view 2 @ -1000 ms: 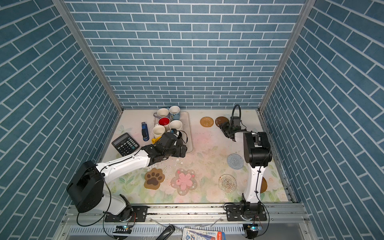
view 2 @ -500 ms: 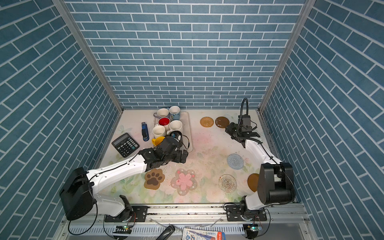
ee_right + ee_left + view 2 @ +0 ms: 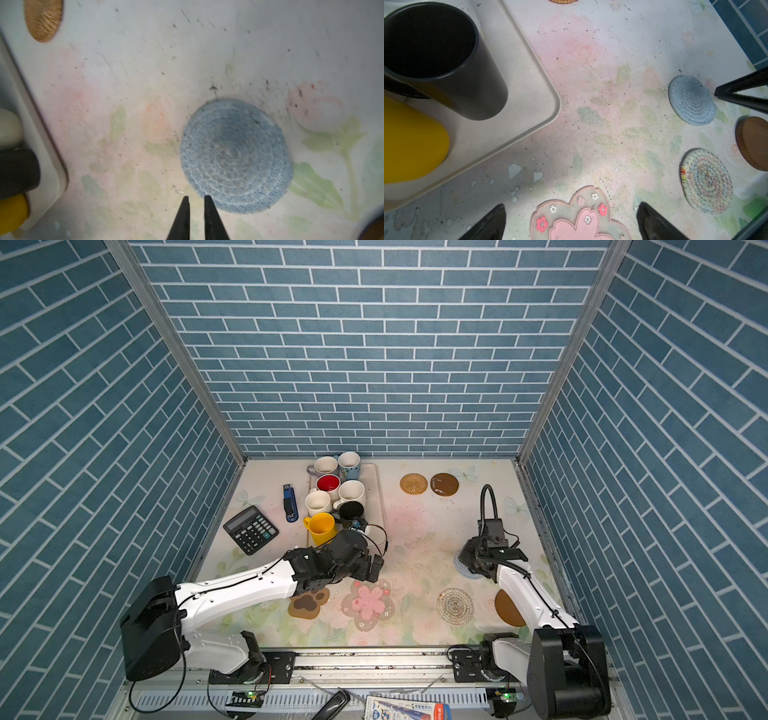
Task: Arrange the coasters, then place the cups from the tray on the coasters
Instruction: 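Move the right gripper over the pale blue knit coaster, then push the pale blue knit coaster with the right gripper toward the rattan coaster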
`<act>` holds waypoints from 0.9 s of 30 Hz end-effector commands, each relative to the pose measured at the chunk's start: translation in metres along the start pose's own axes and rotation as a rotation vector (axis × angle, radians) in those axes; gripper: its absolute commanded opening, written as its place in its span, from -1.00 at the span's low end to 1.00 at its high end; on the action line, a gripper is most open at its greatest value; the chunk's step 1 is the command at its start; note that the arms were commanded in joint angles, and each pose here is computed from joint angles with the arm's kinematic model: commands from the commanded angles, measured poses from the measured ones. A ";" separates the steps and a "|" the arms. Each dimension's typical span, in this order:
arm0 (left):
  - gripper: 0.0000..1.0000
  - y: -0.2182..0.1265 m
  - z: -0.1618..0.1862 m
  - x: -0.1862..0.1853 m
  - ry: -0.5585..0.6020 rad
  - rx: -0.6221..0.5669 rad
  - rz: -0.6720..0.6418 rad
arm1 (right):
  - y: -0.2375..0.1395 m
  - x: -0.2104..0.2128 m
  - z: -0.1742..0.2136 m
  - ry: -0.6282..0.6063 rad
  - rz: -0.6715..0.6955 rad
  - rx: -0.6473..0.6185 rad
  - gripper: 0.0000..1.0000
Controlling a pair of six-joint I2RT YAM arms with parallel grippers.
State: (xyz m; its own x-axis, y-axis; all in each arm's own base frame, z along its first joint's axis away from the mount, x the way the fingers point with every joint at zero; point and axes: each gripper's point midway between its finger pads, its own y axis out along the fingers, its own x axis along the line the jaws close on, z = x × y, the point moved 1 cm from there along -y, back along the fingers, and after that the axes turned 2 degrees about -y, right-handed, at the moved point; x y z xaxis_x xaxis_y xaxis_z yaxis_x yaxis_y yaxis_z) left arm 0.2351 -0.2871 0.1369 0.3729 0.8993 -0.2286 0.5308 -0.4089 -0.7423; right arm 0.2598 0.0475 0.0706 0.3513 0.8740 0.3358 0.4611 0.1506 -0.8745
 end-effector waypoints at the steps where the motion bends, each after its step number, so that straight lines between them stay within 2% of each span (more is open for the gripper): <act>1: 0.99 0.004 0.009 0.004 -0.002 0.012 -0.026 | 0.004 -0.013 0.004 0.013 0.049 -0.019 -0.74; 3: 0.99 0.005 0.010 0.005 -0.003 0.012 -0.027 | 0.009 -0.016 0.004 0.015 0.069 -0.020 -0.80; 6: 0.99 0.006 0.011 0.006 -0.003 0.014 -0.029 | 0.017 -0.021 0.004 0.005 0.101 -0.010 -1.00; 17: 0.99 0.016 0.014 0.004 0.030 0.032 -0.038 | 0.042 -0.025 -0.006 -0.031 0.158 0.018 -1.00; 27: 0.99 0.023 0.009 0.003 0.037 0.013 -0.038 | 0.067 0.001 -0.018 -0.101 0.097 0.088 -1.00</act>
State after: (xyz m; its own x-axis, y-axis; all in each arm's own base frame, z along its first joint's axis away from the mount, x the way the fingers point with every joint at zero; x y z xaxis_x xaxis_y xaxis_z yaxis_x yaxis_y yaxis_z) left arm 0.2370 -0.2887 0.1093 0.3736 0.9102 -0.1786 0.5150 -0.3637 -0.7762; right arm 0.3098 0.0429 0.0332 0.3487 0.9071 0.2359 0.4197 0.0739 -0.9046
